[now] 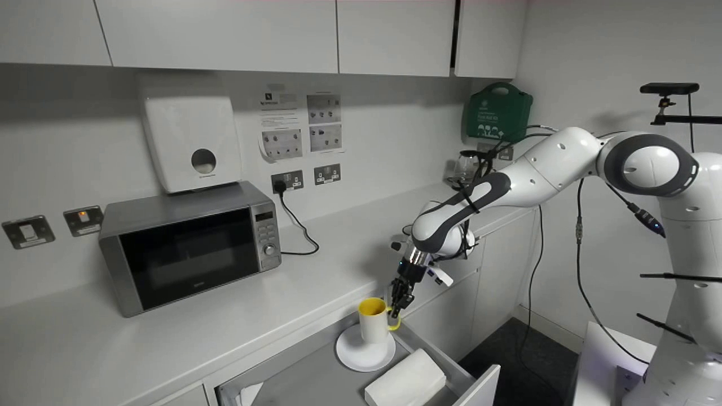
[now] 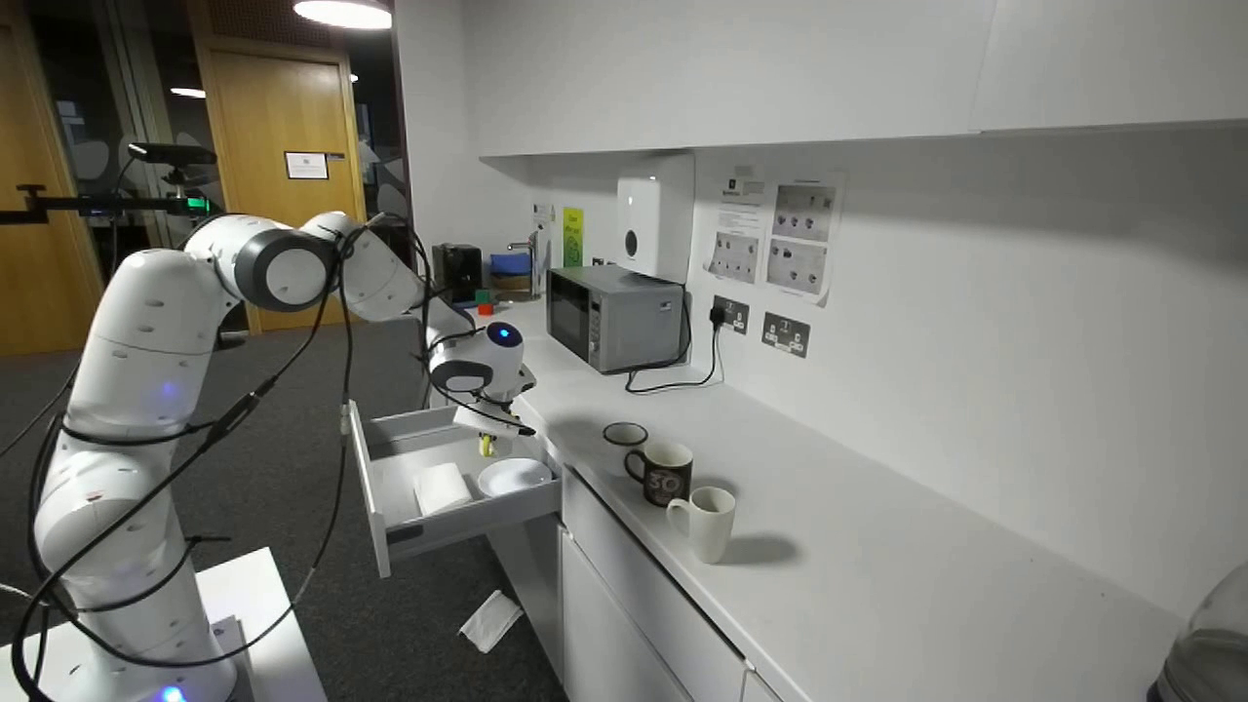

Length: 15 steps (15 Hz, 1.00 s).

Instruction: Pick the cup and put it in the drawer

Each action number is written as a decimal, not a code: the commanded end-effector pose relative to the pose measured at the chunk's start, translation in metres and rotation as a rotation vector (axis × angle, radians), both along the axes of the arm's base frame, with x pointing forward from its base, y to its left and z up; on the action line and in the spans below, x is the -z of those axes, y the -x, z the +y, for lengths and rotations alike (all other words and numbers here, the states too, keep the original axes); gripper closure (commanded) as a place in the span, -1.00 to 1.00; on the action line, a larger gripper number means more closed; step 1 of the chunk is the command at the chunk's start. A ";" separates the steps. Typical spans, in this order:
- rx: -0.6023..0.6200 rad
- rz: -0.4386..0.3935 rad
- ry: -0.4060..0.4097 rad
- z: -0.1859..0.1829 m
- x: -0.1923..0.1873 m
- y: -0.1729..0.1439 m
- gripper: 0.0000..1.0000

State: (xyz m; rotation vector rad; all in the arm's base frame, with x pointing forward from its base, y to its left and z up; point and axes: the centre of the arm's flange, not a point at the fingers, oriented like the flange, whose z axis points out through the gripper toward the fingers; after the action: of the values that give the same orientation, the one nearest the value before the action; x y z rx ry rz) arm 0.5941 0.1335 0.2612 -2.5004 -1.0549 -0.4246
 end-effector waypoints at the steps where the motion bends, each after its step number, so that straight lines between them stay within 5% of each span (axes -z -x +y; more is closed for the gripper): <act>1: -0.047 -0.059 0.000 -0.006 0.002 -0.015 0.91; 15: -0.107 -0.088 0.003 -0.029 0.021 -0.056 0.91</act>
State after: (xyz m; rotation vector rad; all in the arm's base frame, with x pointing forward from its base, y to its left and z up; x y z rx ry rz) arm 0.6355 0.1084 0.2361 -2.4798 -1.1677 -0.4633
